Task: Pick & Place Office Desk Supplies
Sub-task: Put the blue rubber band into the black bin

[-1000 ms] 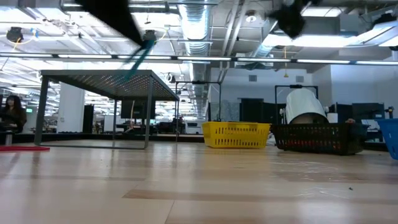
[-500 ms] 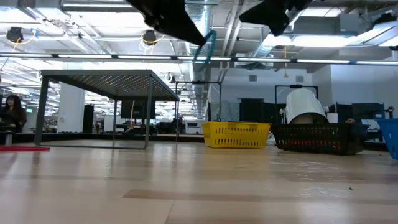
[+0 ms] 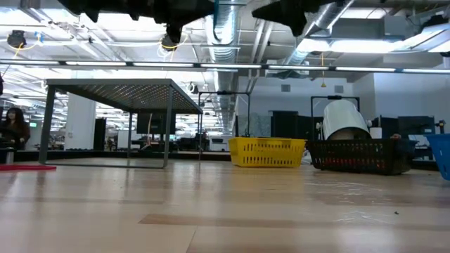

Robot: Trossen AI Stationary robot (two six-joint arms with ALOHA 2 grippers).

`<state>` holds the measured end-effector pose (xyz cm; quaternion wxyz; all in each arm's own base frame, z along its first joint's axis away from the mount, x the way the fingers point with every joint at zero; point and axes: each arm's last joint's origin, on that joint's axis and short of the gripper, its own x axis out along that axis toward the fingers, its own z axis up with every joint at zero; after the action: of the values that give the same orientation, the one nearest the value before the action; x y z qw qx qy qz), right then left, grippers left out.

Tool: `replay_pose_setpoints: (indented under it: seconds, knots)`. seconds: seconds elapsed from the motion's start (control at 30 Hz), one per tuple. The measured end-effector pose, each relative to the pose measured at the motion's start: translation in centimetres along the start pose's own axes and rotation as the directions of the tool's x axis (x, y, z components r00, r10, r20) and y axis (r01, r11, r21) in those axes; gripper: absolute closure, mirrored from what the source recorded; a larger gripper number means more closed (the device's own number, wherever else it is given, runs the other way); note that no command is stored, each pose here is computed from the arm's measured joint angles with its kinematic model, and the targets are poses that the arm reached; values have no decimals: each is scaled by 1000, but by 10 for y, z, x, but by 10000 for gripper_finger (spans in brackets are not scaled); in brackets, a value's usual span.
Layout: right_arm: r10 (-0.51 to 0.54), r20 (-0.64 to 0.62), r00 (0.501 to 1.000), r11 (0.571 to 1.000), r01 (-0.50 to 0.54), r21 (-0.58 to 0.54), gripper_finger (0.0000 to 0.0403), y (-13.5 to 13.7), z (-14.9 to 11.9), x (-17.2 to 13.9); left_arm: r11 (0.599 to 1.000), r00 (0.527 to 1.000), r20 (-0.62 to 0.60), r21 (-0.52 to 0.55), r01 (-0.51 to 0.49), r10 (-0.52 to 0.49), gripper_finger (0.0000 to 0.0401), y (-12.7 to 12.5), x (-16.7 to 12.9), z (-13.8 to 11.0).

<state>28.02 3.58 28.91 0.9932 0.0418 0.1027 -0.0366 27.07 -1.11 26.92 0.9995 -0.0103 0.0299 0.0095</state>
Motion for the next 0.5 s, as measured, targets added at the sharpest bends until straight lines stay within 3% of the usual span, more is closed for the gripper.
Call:
replay_pose_setpoints:
  seconds: [0.27,0.5]
  knots:
    - [24,61,998,998,-27,51,185,-2,6,2,1000,998,55,19,22,-23,401,8,1,5]
    - [63,92,994,995,-70,68,185,5,-5,24,999,997,71,19,39,-40,401,8,1,7]
